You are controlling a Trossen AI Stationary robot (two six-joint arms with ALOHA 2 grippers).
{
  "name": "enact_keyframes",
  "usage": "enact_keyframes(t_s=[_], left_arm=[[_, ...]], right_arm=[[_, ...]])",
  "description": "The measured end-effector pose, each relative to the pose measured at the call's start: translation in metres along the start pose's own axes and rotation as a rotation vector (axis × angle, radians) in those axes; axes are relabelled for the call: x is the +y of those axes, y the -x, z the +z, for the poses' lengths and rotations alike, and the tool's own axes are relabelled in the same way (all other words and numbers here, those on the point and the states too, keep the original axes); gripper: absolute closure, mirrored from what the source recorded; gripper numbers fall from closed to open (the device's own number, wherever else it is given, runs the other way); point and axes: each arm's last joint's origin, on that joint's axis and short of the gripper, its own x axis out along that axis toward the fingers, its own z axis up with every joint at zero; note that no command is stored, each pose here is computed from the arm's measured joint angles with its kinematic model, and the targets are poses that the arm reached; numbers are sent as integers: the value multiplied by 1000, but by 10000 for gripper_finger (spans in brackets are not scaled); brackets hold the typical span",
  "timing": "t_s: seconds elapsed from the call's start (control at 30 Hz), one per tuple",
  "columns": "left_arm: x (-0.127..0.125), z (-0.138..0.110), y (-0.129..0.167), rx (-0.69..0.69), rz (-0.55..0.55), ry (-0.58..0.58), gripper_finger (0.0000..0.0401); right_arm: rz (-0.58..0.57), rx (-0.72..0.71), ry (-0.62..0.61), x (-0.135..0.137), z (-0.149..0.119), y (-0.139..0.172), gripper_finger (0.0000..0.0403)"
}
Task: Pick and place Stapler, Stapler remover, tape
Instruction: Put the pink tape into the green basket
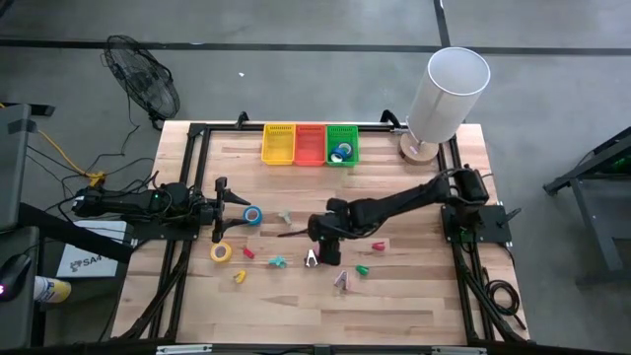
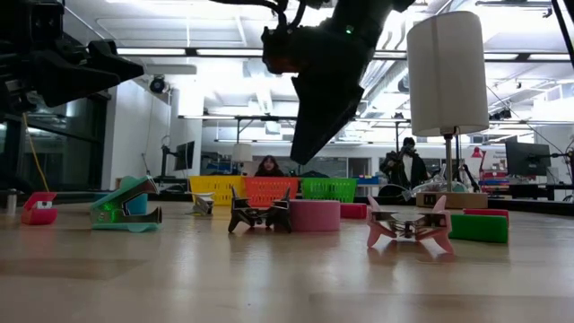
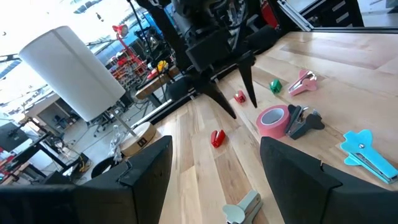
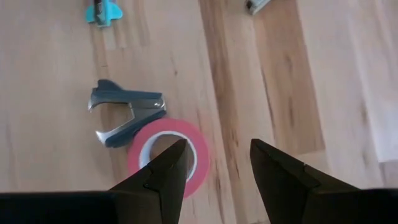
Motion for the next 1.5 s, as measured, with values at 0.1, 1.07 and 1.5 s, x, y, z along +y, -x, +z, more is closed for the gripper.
enact_keyframes(t_s=[0.1,1.07,1.5], left_arm=[[0,0,0,0,0,0,162],[0,0,0,0,0,0,162],[0,0,0,0,0,0,162]], right_arm=[[-11,-5,-23,6,-2,-2,235],[-82,113,-524,16,-21,-41,236],[-81,138,-525,10,-21,-45,309]])
